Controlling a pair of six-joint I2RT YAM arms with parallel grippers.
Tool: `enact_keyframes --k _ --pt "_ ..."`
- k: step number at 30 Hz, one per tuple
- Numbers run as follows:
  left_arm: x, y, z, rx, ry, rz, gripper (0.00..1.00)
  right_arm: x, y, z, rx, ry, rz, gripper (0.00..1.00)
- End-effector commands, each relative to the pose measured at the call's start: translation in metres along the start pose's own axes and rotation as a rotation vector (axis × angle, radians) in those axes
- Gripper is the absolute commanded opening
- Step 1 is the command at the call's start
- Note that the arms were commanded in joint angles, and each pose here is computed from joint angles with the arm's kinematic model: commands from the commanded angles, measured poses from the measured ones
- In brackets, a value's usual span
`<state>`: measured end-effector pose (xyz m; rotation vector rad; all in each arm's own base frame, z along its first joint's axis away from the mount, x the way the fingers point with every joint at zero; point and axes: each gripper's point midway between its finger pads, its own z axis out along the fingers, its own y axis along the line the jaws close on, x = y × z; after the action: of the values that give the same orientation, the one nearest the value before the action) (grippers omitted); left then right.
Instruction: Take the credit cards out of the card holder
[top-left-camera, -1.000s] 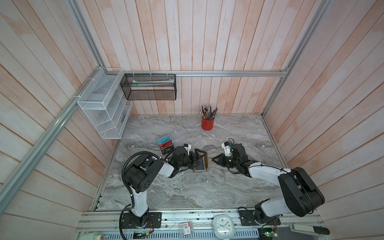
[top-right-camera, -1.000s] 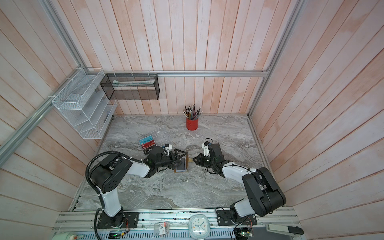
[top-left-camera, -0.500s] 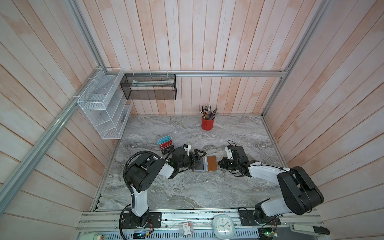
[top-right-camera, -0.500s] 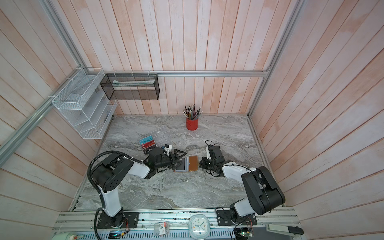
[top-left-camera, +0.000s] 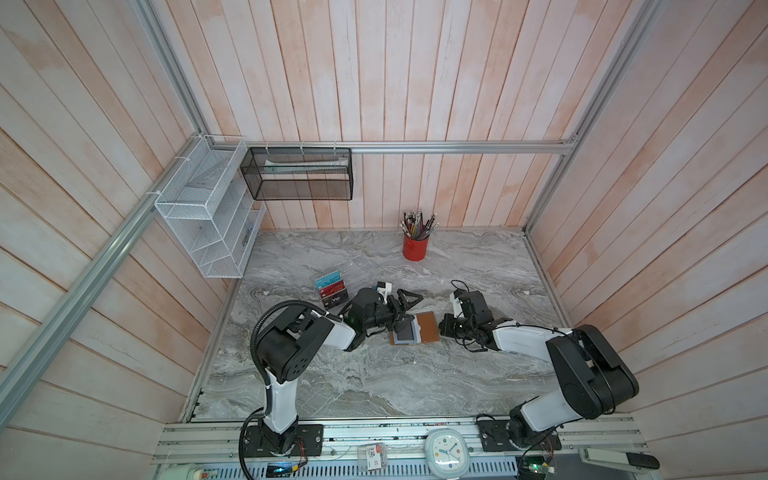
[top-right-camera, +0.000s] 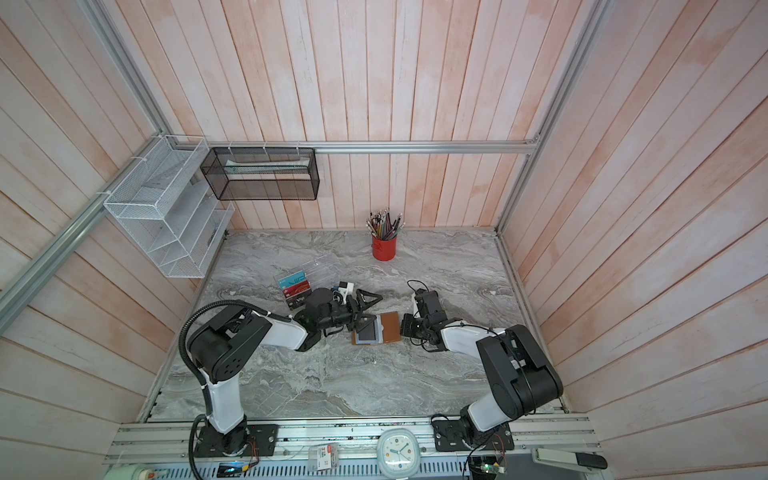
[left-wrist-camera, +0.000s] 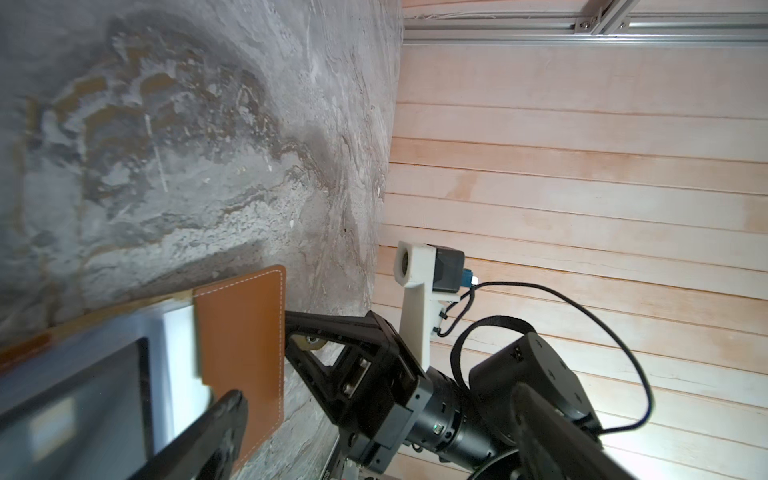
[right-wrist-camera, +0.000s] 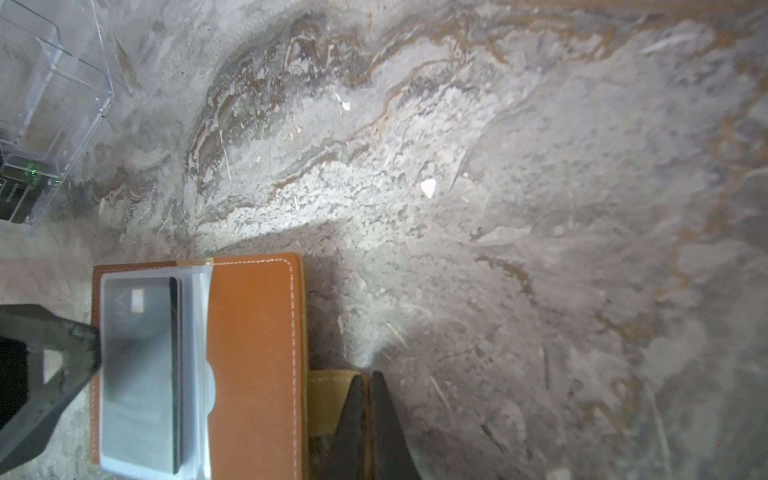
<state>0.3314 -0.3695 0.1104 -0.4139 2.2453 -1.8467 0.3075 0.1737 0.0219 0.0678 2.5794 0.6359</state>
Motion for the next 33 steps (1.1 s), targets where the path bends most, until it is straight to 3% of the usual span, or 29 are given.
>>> enact_keyframes --k 1,12,27,33 --pt "0.004 -0.002 0.011 0.026 0.028 -0.027 1.0 0.001 0.001 0.005 -0.002 0.017 -0.02 0.06" --pt "0.011 0.033 0.025 -0.016 0.035 -0.095 1.0 0.002 0.016 0.005 -0.063 0.019 -0.016 0.09" --pt "0.013 0.071 0.01 -0.11 -0.004 -0.138 1.0 -0.018 0.028 -0.045 -0.064 -0.078 -0.04 0.53" --pt "0.013 0.077 0.009 -0.127 -0.008 -0.148 1.0 -0.022 0.049 -0.074 -0.169 -0.132 -0.04 0.7"
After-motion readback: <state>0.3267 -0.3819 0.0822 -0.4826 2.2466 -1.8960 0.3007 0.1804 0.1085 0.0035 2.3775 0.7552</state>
